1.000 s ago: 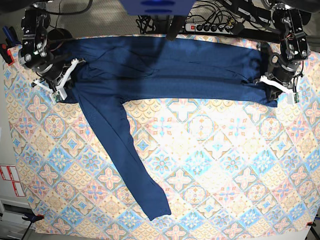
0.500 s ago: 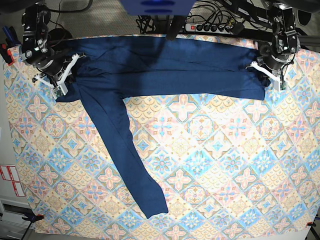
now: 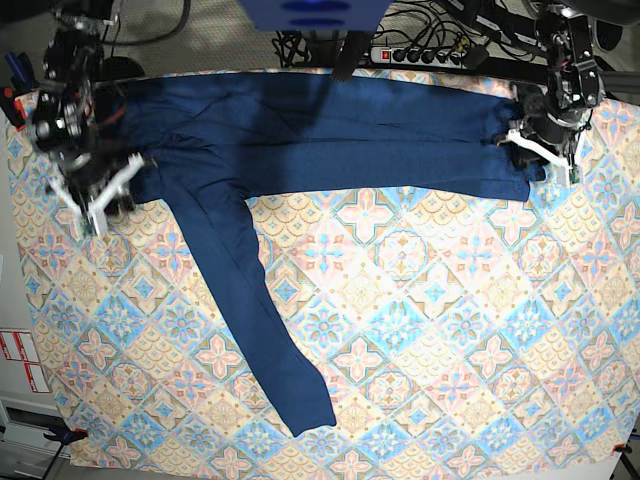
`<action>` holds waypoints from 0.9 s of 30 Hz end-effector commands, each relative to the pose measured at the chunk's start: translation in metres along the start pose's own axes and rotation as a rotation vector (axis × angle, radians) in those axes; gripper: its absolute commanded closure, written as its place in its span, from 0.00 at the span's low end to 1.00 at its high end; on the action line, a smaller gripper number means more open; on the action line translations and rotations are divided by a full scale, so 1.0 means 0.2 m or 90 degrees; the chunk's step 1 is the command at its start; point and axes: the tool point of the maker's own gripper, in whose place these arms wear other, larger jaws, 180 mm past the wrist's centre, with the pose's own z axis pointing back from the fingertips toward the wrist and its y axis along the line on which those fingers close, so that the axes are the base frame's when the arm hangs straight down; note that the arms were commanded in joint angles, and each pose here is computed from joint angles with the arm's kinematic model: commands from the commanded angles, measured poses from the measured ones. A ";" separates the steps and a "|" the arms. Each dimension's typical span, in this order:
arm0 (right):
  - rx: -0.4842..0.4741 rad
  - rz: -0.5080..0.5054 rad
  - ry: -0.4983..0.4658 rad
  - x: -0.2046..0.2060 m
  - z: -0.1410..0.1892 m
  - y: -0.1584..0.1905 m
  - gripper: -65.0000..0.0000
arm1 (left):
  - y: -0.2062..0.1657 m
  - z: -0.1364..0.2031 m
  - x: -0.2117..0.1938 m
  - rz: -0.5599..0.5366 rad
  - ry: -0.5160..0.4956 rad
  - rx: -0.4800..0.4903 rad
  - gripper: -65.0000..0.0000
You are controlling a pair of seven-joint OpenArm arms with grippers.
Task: Fold the T-shirt properly
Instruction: 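Move the right gripper to grasp the hanging sleeve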
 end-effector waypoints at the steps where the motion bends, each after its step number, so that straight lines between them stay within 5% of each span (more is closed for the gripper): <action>1: 0.010 0.022 -0.040 0.13 -0.01 0.02 0.73 | -0.01 0.02 0.10 0.002 -0.038 -0.012 0.61; 6: 0.064 0.066 -0.038 0.39 -0.17 0.16 0.68 | 0.00 0.06 0.18 0.098 -0.085 -0.029 0.61; 14: 0.115 0.073 -0.005 0.53 -0.43 0.24 0.52 | -0.01 0.09 0.21 0.133 -0.105 -0.047 0.60; 27: 0.183 0.116 -0.013 0.63 -0.68 0.43 0.50 | 0.11 0.13 0.25 0.173 -0.119 -0.013 0.60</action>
